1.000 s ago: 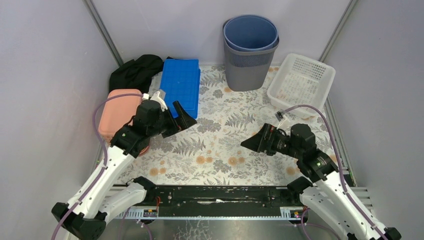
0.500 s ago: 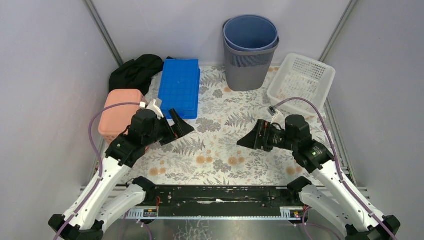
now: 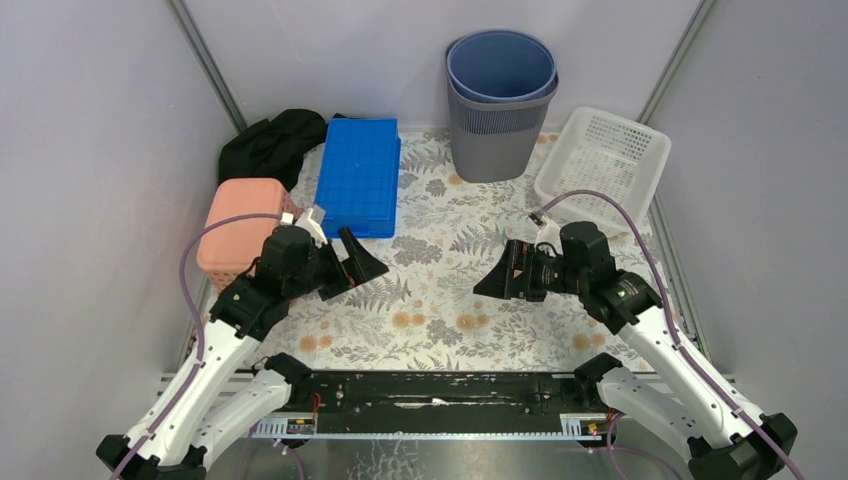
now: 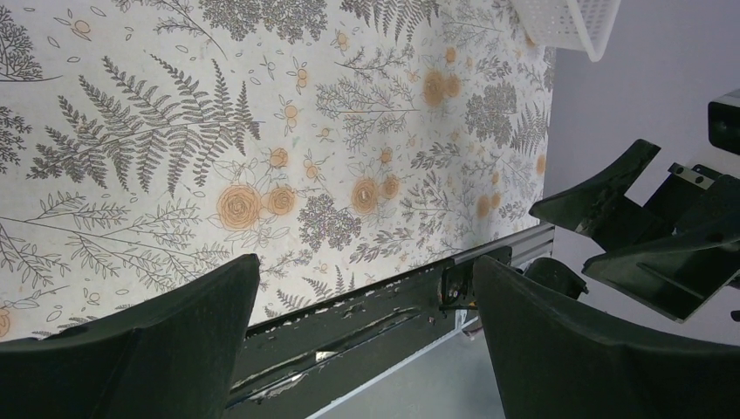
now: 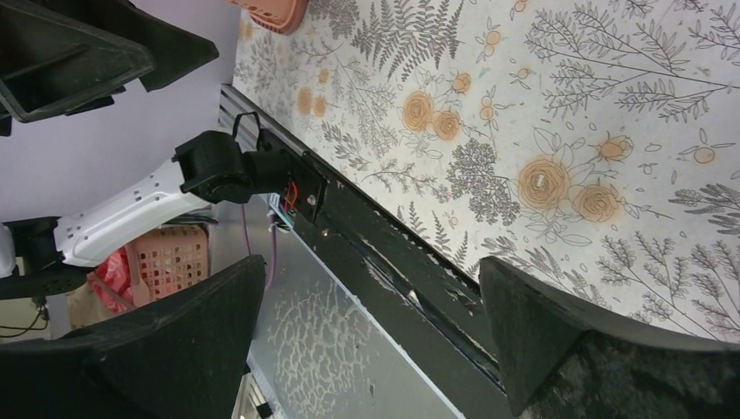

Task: Turn the large container upside down

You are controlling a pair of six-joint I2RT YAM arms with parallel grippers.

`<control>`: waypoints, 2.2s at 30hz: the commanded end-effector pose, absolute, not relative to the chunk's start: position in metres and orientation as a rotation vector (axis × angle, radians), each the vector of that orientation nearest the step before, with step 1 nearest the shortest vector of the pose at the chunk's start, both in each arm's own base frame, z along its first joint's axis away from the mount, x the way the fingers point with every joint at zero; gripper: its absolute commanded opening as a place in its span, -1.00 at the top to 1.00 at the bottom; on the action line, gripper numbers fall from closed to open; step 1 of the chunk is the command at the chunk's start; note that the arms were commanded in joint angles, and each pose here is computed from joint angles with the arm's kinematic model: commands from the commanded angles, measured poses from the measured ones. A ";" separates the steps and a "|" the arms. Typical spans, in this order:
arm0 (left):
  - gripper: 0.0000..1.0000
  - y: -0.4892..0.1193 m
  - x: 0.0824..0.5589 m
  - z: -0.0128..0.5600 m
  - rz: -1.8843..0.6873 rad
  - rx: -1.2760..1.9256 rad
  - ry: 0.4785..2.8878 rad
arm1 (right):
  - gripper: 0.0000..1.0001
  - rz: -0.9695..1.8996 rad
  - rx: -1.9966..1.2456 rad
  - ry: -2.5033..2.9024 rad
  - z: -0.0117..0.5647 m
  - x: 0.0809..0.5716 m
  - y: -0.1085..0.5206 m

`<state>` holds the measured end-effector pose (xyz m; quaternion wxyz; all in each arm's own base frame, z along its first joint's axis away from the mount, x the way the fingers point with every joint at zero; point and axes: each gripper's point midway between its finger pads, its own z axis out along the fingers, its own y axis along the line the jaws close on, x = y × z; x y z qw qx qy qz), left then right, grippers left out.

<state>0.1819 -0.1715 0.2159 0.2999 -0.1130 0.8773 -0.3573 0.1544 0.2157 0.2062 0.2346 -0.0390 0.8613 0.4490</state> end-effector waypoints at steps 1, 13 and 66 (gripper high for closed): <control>-1.00 -0.177 0.174 0.217 -1.002 -0.275 2.329 | -0.99 1.156 -0.181 2.319 0.220 0.161 0.211; -1.00 -0.188 0.186 0.259 -1.036 -0.140 2.257 | -0.99 1.079 -0.144 2.386 0.202 0.159 0.202; -1.00 -0.197 0.198 0.238 -0.988 0.061 2.278 | -0.68 -0.117 0.193 2.418 0.163 0.457 0.079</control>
